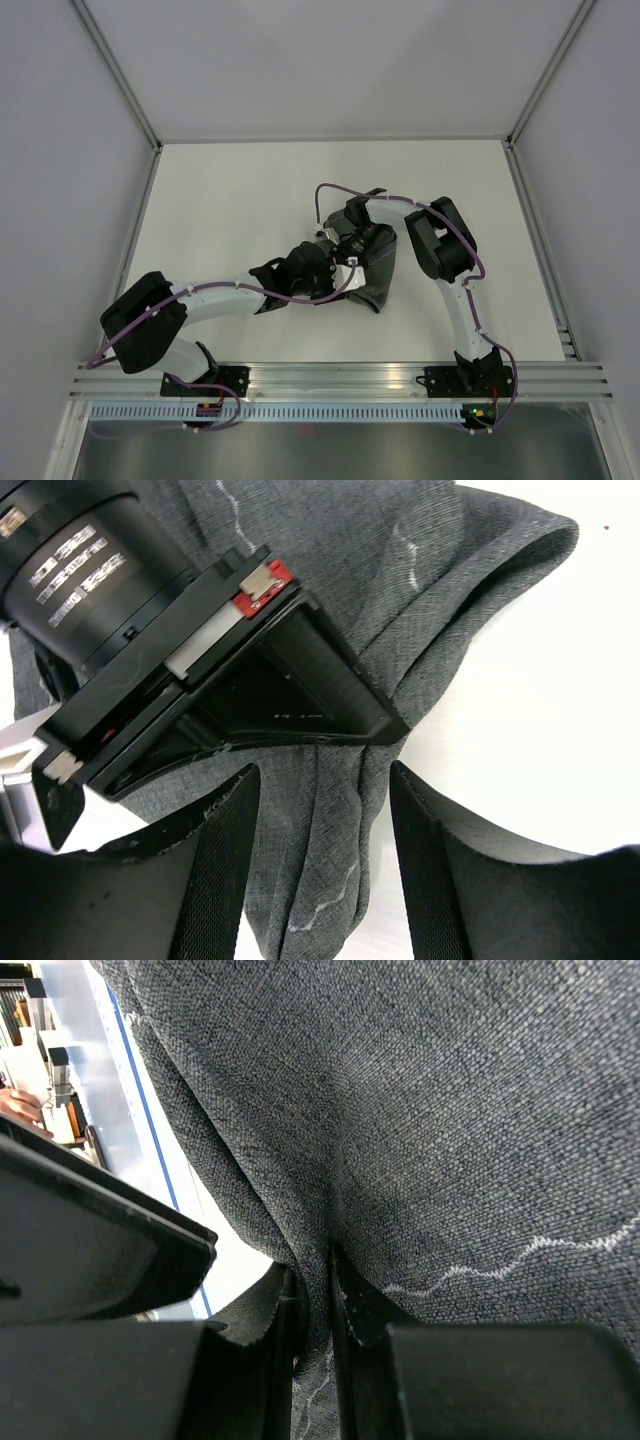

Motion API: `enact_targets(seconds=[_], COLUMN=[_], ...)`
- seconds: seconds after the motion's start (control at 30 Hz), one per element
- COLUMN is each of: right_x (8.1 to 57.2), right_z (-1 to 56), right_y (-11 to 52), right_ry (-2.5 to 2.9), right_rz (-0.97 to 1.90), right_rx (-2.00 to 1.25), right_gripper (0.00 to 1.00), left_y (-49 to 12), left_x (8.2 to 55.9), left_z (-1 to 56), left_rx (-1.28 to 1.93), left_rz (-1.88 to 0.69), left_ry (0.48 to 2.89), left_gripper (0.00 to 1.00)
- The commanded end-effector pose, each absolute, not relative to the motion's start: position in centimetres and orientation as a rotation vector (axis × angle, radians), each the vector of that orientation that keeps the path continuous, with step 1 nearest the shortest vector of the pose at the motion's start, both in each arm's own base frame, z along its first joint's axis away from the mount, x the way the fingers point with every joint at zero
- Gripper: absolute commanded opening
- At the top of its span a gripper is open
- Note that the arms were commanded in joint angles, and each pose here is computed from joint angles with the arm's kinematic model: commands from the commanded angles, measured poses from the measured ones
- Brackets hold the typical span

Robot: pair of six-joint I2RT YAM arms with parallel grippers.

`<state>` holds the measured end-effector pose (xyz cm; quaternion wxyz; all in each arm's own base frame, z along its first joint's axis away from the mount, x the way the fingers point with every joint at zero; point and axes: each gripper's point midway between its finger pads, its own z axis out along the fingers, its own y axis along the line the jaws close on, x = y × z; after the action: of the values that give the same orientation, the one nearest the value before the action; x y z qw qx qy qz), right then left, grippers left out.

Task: Fold the napkin, place the utensils inside, and roll it up
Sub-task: Roll the napkin with the utensil

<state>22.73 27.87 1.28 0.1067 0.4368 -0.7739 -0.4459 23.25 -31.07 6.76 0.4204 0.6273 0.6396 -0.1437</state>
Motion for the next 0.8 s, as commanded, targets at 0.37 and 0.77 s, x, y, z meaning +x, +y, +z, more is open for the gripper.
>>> enact_targets(seconds=[0.37,0.77], right_x=[24.3,24.3], right_z=[-3.6,-3.7], right_y=[25.9,25.7], right_ry=[-2.313,-2.311], right_rz=[-1.127,-1.121], right_rx=[1.428,1.425], right_gripper=[0.01,0.0], left_y=[-32.7,-31.8], left_x=[22.7,24.5], left_z=[5.0,4.6], left_rx=[1.708,1.681], left_rz=[-0.318,-0.174], left_ry=[1.543,1.49], left_gripper=[0.63,0.63])
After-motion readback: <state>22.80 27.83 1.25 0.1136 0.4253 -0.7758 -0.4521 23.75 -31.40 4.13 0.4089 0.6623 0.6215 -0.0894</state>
